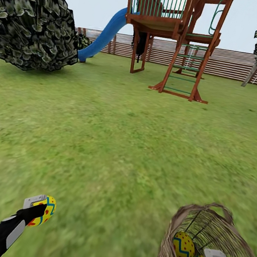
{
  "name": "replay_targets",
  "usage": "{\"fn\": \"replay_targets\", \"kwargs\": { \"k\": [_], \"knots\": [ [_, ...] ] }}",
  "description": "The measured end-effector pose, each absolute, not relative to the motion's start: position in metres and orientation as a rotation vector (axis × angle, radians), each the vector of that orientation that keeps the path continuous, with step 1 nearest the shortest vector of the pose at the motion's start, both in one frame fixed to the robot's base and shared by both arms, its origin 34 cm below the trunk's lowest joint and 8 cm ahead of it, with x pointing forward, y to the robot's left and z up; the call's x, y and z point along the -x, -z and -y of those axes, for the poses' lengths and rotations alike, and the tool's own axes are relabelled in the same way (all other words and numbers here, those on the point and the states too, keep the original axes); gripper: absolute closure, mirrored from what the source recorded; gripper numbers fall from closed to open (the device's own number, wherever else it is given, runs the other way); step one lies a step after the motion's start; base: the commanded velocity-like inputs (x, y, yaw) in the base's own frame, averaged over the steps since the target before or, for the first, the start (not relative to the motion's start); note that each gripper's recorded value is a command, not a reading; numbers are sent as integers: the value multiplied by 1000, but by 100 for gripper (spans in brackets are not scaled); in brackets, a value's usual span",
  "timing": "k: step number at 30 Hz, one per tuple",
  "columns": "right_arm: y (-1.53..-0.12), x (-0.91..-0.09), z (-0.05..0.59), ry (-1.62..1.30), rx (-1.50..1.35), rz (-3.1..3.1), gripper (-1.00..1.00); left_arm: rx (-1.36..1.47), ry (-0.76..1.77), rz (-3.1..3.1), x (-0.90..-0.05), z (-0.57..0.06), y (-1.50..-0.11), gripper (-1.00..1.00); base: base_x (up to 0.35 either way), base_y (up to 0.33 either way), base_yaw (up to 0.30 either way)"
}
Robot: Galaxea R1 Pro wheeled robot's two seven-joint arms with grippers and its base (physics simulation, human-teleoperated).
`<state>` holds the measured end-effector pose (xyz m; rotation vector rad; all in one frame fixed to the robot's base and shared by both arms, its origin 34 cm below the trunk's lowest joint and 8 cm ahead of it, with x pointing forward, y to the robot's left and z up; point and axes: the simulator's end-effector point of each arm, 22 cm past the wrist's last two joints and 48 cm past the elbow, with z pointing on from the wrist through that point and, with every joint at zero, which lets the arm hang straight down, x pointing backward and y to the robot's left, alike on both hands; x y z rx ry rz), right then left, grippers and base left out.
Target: Take the three Easter eggs out of the wicker basket on the lawn in the garden, then place them on the lawn next to a single tree (choose any tree) so that all three eggs are next to the same tree and none are left in the basket.
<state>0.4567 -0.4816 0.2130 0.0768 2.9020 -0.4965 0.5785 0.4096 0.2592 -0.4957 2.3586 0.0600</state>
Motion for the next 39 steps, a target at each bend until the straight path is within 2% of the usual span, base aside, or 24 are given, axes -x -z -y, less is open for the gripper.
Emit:
{"fn": "replay_targets", "kwargs": {
  "k": [26,33,39],
  "knots": [
    [-195,-443,481,503,-65,-2948,-100,497,-69,-2398,-569,-408,-237,100,14,-7,0],
    [-195,-443,481,503,-66,-2947,-100,500,-70,-2406,-566,-408,-235,100,240,-65,0],
    [-194,-443,480,502,-64,-2948,-100,496,-66,-2400,-569,-408,-236,100,38,-24,0]
  ]
}}
